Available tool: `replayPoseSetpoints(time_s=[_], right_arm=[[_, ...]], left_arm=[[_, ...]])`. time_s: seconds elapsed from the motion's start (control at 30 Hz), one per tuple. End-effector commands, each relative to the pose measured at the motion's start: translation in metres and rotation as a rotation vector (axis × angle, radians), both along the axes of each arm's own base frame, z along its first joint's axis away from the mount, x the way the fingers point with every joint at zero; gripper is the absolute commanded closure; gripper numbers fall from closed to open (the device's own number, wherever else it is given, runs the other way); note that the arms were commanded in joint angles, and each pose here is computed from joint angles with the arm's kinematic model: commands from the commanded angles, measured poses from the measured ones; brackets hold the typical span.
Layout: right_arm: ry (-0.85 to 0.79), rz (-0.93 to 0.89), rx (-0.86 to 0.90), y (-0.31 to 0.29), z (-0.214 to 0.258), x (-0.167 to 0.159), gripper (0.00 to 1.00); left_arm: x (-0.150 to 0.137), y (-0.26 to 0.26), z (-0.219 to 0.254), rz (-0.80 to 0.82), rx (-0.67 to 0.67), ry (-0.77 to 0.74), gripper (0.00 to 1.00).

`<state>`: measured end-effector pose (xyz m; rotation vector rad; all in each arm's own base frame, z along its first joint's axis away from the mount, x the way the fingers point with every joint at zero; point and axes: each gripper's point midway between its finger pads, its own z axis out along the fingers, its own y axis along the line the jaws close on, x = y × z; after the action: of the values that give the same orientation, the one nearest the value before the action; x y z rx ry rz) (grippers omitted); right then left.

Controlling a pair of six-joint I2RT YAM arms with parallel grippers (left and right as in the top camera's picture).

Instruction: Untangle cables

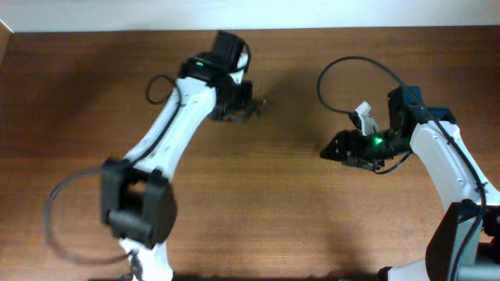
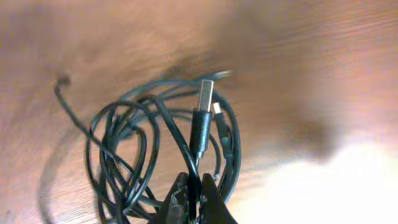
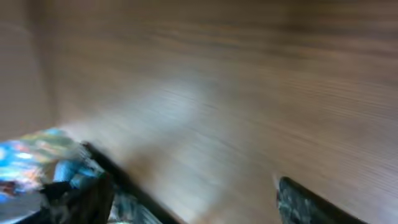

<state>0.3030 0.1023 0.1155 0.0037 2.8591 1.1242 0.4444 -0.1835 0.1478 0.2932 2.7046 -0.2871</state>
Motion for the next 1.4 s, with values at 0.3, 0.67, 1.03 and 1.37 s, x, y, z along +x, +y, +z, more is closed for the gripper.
replayPoseSetpoints(time_s=[0.3,0.67,1.03,1.37], right_arm=[[0.023,-0.234,0.240,0.019,0.039,0.043,0.68],[0.072,-0.303,-0.073,-0.018,-0.003,0.032,0.84],[0.093,-0.224,-0.118,-0.018,-0.009,0.014,0.72],[0.048,-0.092,-0.168,0.019,-0.017,0.007,0.59]], left_arm=[[-0.075,-0.070,0.043,-0.528,-0.144,0.010,1.00],[-0.109,-0.064,0.018,-0.412,0.143,0.110,0.55],[-0.126,0.012,-0.052,0.117,0.166,0.434,0.51],[-0.168,-0.010,-0.111,0.069,0.006,0.586,0.59]])
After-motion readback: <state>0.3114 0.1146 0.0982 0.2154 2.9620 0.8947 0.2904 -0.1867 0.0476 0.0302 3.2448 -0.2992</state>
